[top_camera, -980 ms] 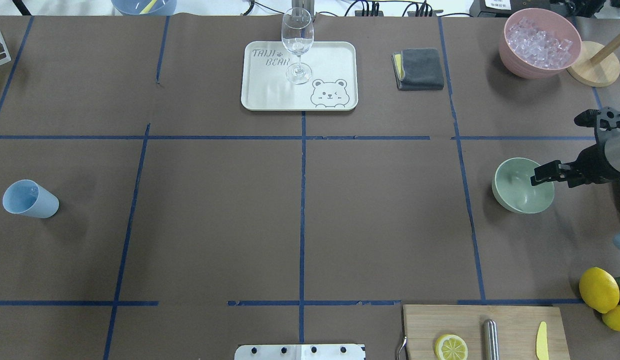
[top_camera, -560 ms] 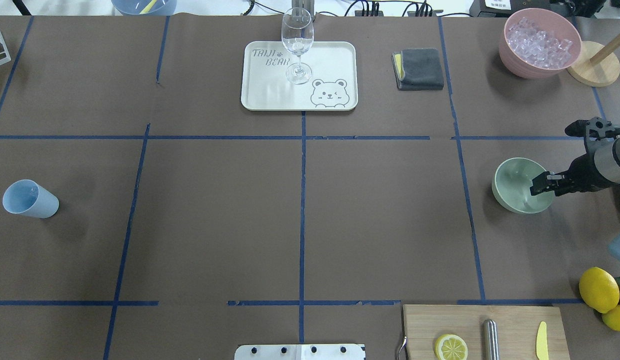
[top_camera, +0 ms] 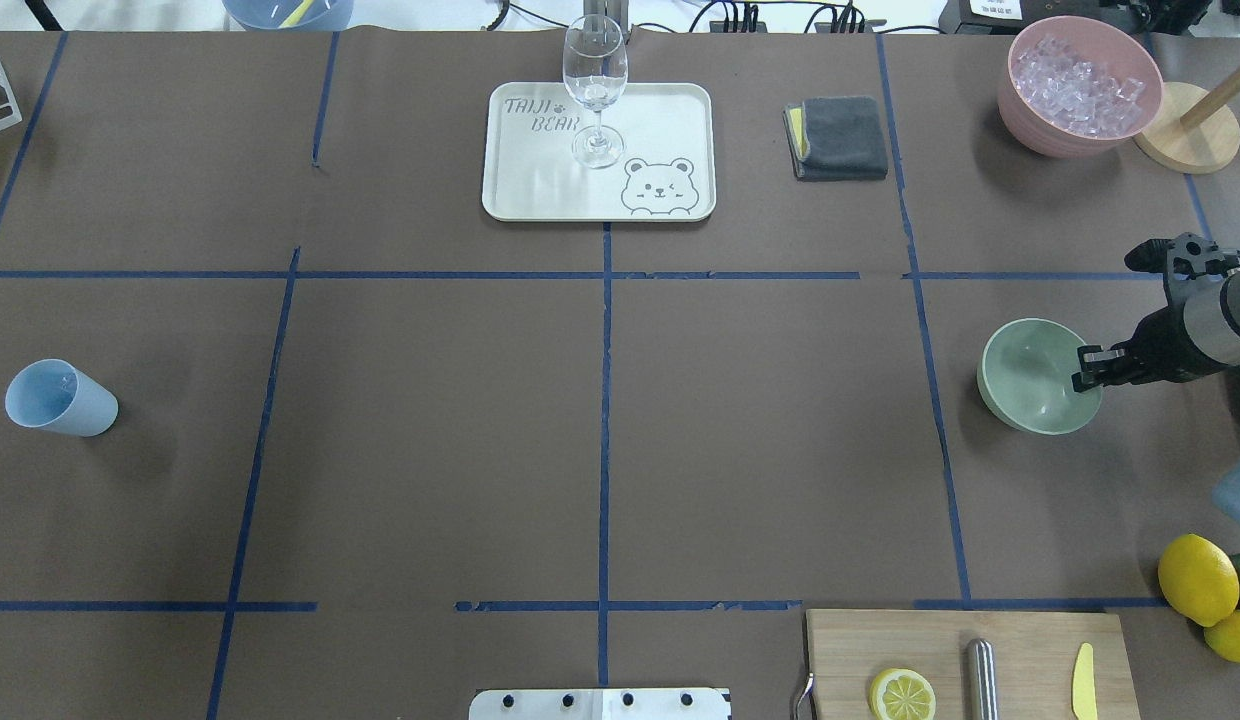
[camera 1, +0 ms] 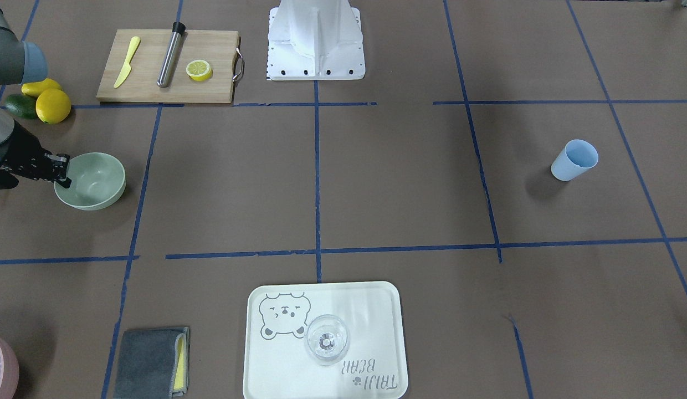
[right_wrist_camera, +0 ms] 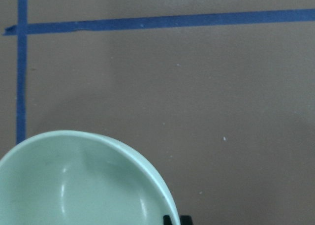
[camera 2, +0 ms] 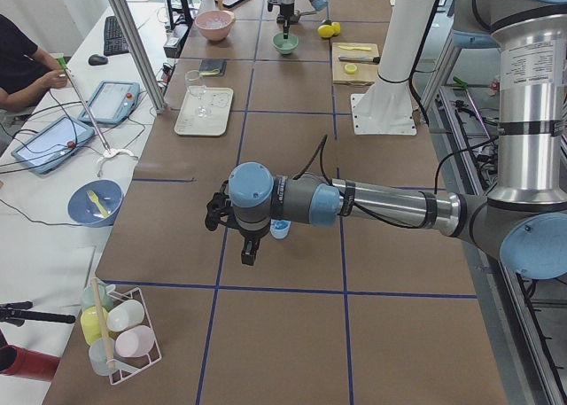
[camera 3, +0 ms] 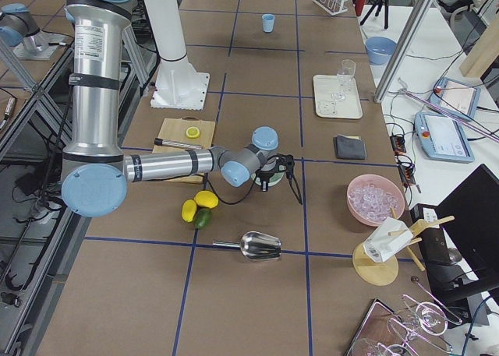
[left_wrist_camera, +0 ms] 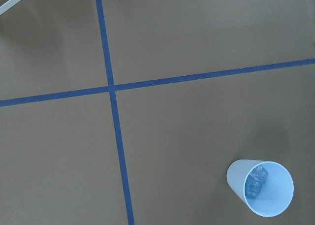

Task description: Pour ice into bowl

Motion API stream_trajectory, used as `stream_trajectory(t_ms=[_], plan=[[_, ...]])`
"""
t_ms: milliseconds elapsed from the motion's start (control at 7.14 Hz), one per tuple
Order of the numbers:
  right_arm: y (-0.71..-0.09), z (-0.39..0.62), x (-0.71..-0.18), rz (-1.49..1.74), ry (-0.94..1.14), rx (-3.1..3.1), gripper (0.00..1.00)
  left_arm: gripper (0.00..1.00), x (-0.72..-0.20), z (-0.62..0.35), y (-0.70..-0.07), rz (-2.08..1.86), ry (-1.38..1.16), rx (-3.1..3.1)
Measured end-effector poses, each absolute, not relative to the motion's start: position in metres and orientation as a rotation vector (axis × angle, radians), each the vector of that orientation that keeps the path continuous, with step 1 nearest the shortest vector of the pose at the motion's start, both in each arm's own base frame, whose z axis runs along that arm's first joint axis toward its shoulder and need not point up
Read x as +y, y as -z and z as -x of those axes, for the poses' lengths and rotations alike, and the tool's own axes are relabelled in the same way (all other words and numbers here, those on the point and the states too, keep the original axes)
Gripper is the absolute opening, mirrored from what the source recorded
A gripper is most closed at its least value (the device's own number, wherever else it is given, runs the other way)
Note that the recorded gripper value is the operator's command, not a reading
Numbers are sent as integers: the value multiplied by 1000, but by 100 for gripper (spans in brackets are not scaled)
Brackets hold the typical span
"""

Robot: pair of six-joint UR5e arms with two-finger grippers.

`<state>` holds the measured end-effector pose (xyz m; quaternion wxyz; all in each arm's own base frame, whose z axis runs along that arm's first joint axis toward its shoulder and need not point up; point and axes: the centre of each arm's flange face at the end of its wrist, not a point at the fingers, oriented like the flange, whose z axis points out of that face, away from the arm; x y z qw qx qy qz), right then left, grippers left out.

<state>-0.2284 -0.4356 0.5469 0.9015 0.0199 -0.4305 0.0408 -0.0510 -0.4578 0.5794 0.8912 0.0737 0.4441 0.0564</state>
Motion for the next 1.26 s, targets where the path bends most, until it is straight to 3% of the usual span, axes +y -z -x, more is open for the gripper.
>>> stream_trajectory(t_ms=[420,980,1260], plan=[[-433,309,-435,32,-221,-1043,0,100,-458,50,-579,-153,-119,922],[-241,526,-400,101,-409,-1060,0,100,-462,50,-578,-192,-138,919],[-179,614,-392,92,-473,-1039,0,100,-464,50,-574,-234,-160,911]])
